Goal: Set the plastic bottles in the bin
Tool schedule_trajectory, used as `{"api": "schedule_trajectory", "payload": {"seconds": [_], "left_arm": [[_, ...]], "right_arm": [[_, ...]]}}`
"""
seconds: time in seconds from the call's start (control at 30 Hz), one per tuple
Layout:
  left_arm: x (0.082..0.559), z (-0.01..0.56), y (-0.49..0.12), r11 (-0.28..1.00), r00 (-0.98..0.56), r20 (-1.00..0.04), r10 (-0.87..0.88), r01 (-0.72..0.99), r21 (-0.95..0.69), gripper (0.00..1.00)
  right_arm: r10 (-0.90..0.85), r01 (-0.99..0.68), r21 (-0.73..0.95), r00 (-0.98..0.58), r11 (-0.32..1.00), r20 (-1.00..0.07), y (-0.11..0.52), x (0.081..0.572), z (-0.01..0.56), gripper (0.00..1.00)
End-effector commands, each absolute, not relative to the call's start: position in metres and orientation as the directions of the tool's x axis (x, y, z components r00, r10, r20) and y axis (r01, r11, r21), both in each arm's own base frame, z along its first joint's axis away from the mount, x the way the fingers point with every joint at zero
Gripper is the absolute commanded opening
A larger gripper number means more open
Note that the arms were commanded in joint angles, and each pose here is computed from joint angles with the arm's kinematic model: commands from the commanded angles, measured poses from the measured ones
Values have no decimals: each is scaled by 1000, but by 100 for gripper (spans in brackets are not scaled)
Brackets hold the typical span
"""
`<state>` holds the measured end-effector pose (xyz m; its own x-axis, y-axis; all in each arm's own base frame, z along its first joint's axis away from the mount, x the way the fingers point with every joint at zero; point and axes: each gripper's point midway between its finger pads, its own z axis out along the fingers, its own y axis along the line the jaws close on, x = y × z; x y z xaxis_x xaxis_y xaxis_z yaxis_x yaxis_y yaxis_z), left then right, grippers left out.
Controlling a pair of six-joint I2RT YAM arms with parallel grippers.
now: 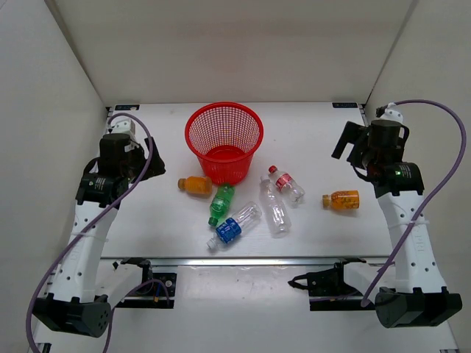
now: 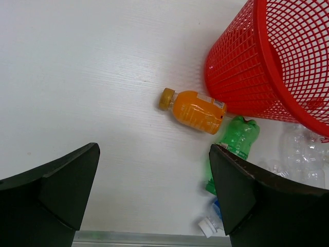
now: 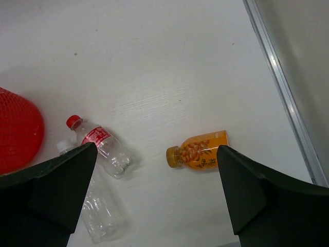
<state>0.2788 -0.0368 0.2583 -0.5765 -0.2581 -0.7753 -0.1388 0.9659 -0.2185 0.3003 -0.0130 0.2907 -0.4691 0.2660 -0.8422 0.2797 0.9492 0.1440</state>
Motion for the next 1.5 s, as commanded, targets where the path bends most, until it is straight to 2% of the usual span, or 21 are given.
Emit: {"api": "schedule_trajectory", "payload": {"seconds": [0.0,0.1,0.23,0.37,0.5,0.63,0.8,0.9,1.07,1.1,1.13,1.2,1.23,1.27,1.33,1.4,1.47], "left_arm": [[270,260,-33,968,-575,-778,-252,-153,-200,99],[265,257,-30,967,-569,-782,-255,-162,-198,99],[254,233,-34,967,-600,-759,-254,-154,-201,99],[242,208,-54,966,-650,-721,-240,-89,-241,99],[229,193,-88,944,-652,-726,-219,47,-327,99],[215,191,-105,928,-676,-717,-172,133,-347,99],[203,168,-96,950,-739,-662,-124,104,-294,99],[205,169,-95,949,-730,-671,-132,102,-298,99],[209,176,-89,955,-716,-687,-126,99,-278,99],[211,175,-88,960,-721,-683,-118,94,-265,98],[212,174,-86,963,-724,-680,-115,87,-255,99],[216,173,-82,967,-725,-679,-119,72,-246,99],[218,170,-81,968,-729,-674,-121,64,-243,99],[220,170,-81,968,-727,-675,-127,56,-243,99],[223,165,-77,971,-734,-668,-127,45,-234,99],[226,164,-77,970,-738,-661,-133,40,-240,99],[230,160,-77,972,-741,-660,-127,38,-231,99]], "right_arm": [[246,258,127,-505,958,-827,-11,296,285,100],[208,208,113,-524,972,-826,-1,295,270,99],[253,275,108,-575,955,-778,-8,292,229,99],[388,383,172,-606,908,-695,-27,289,181,100],[494,485,198,-617,852,-612,-40,282,134,99],[534,548,176,-608,818,-587,-47,286,110,99],[621,639,215,-522,739,-585,-60,301,87,99],[665,693,229,-462,684,-587,-70,313,82,99],[703,755,176,-461,631,-542,-71,317,52,99],[703,756,174,-461,630,-542,-71,321,52,97],[708,759,171,-465,628,-532,-69,320,49,89],[716,755,185,-468,628,-518,-63,323,47,62],[712,747,195,-469,635,-523,-61,326,52,43],[702,738,194,-475,646,-530,-60,328,55,37],[668,693,228,-470,684,-577,-55,348,86,32],[608,590,268,-508,762,-610,-35,368,119,28],[535,455,321,-491,831,-688,-12,399,179,26]]}}
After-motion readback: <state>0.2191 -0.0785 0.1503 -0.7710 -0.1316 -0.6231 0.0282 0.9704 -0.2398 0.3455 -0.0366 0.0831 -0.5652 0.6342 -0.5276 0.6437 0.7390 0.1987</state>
